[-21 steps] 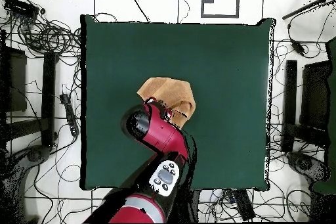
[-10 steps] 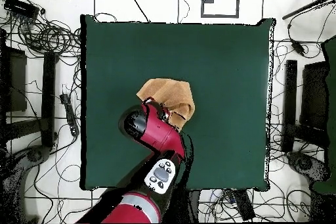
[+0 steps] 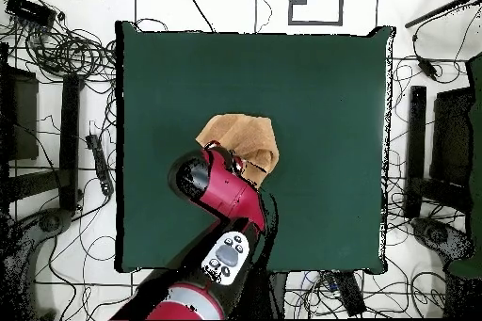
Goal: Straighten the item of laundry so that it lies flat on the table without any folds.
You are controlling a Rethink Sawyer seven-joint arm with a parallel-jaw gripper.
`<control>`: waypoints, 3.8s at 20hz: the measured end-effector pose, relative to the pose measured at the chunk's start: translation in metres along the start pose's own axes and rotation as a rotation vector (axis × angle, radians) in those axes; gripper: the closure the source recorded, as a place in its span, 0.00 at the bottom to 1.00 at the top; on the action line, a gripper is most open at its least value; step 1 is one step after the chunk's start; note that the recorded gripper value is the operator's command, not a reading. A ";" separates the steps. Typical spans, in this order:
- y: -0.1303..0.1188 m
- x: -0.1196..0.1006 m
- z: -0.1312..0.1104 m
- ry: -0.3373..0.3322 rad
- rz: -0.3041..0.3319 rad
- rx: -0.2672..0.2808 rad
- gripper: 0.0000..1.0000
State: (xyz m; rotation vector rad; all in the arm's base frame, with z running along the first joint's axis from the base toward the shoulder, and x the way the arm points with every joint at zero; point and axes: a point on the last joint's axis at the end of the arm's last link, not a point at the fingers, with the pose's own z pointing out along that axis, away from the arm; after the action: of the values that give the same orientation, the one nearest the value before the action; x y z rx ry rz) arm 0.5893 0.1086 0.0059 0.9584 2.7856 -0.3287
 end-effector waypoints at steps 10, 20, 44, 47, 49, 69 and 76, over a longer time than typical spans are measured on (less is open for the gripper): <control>-0.011 0.006 -0.059 0.226 -0.042 0.016 1.00; -0.031 0.005 -0.093 0.280 -0.107 0.054 1.00; -0.111 0.002 -0.152 0.219 -0.234 0.206 1.00; -0.119 0.000 -0.153 0.209 -0.248 0.223 1.00; -0.126 -0.005 -0.155 0.203 -0.251 0.228 1.00; -0.188 -0.055 -0.158 0.152 -0.198 0.248 1.00; -0.171 -0.080 -0.122 0.040 -0.213 0.163 1.00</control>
State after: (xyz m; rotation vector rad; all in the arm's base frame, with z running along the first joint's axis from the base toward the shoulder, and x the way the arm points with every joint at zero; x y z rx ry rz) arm 0.5334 -0.0378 0.1678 0.7063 2.9404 -0.5812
